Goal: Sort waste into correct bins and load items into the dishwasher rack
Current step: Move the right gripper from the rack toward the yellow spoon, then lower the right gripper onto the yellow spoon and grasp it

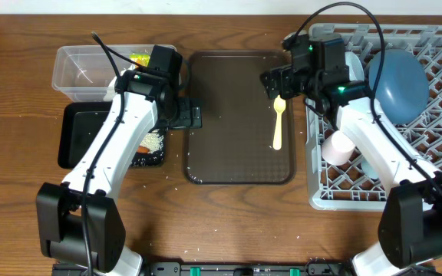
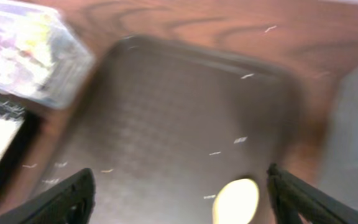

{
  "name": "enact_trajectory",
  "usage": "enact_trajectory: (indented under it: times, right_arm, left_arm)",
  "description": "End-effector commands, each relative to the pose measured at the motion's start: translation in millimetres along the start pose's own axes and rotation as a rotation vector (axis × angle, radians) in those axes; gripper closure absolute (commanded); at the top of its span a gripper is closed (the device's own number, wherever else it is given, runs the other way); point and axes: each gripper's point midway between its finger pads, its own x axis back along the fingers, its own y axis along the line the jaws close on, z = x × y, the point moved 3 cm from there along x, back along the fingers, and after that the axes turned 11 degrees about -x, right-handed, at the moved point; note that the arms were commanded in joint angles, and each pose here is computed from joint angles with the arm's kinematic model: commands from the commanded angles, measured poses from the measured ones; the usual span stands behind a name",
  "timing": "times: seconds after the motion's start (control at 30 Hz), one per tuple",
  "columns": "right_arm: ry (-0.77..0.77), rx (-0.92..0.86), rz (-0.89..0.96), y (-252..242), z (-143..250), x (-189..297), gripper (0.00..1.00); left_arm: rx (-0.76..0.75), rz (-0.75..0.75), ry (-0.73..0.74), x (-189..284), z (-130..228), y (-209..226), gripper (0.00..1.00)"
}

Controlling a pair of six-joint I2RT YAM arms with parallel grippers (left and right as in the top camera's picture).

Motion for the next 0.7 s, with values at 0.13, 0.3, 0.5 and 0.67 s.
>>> enact_trajectory:
  times: [0.13,0.3,0.5,0.67]
  right_arm:
    - [0.071,-0.282,0.281,12,47,0,0.26]
    - [0.118,-0.312,0.355,14,69,-4,0.37]
    - [0.191,-0.354,0.437,-14,87,-17,0.39]
    - [0.243,-0.339,0.466,-37,99,-38,0.41]
  left_arm:
    - [0.001,-0.008,-0.041,12,-7,2,0.03]
    - [0.001,-0.008,-0.041,12,-7,2,0.03]
    - [0.001,-0.008,-0.041,12,-7,2,0.03]
    - [0.001,-0.008,-0.041,12,-7,2,0.03]
